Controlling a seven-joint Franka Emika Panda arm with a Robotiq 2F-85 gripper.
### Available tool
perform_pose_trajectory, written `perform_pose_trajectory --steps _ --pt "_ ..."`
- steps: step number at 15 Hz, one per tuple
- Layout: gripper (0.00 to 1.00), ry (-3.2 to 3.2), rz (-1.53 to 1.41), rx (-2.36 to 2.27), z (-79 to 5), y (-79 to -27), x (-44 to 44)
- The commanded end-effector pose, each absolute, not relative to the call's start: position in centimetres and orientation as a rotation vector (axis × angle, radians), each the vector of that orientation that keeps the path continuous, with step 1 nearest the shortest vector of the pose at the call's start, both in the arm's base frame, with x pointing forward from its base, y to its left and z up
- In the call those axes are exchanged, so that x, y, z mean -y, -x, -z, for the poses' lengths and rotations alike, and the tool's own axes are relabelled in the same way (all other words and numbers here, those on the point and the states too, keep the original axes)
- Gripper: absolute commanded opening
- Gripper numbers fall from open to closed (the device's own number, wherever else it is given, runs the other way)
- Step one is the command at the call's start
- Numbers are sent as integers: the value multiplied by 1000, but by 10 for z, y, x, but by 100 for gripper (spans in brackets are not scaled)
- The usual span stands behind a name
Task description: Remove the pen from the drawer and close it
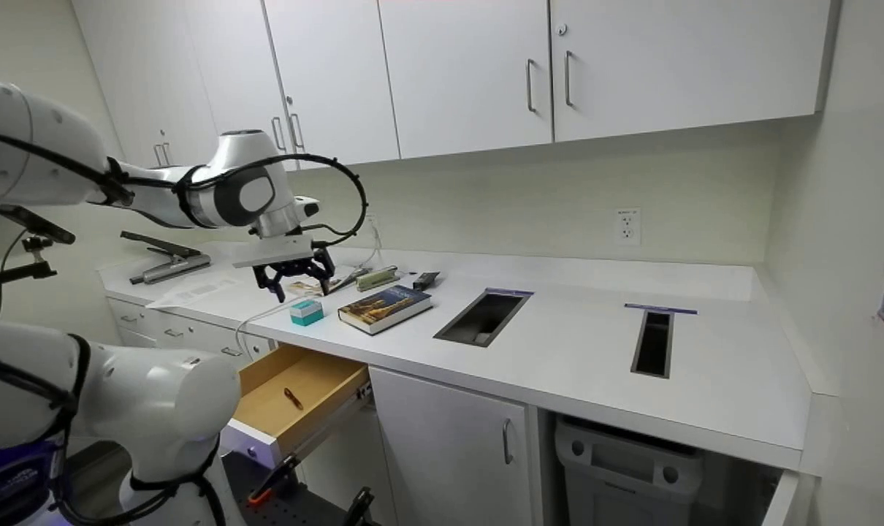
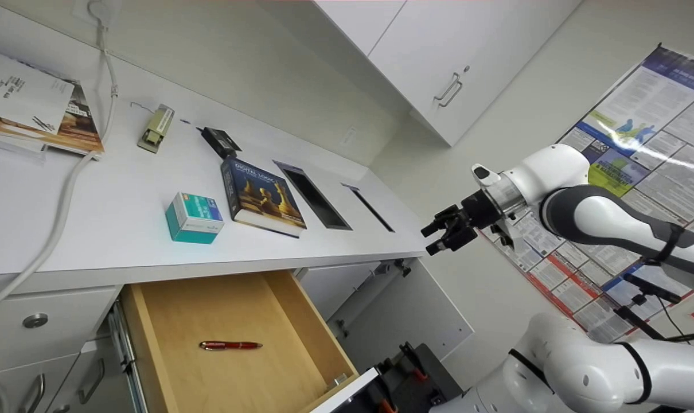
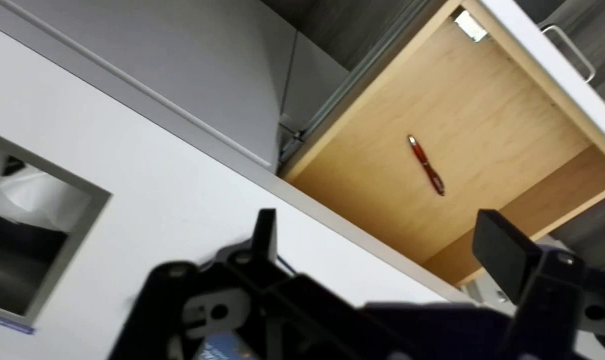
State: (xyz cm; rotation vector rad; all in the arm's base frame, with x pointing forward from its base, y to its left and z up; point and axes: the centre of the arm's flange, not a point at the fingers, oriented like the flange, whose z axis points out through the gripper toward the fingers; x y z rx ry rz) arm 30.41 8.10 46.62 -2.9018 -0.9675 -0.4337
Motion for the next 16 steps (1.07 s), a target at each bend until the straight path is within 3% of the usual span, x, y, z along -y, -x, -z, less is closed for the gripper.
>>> perform_pose_trajectory --steps 1,4,5,16 --pt "100 2745 348 1209 -418 -283 -150" --pt "100 2663 239 1323 -390 -264 -198" --pt "100 2711 270 1256 -431 -277 -181" --pt "100 2706 343 1313 -403 -296 -206"
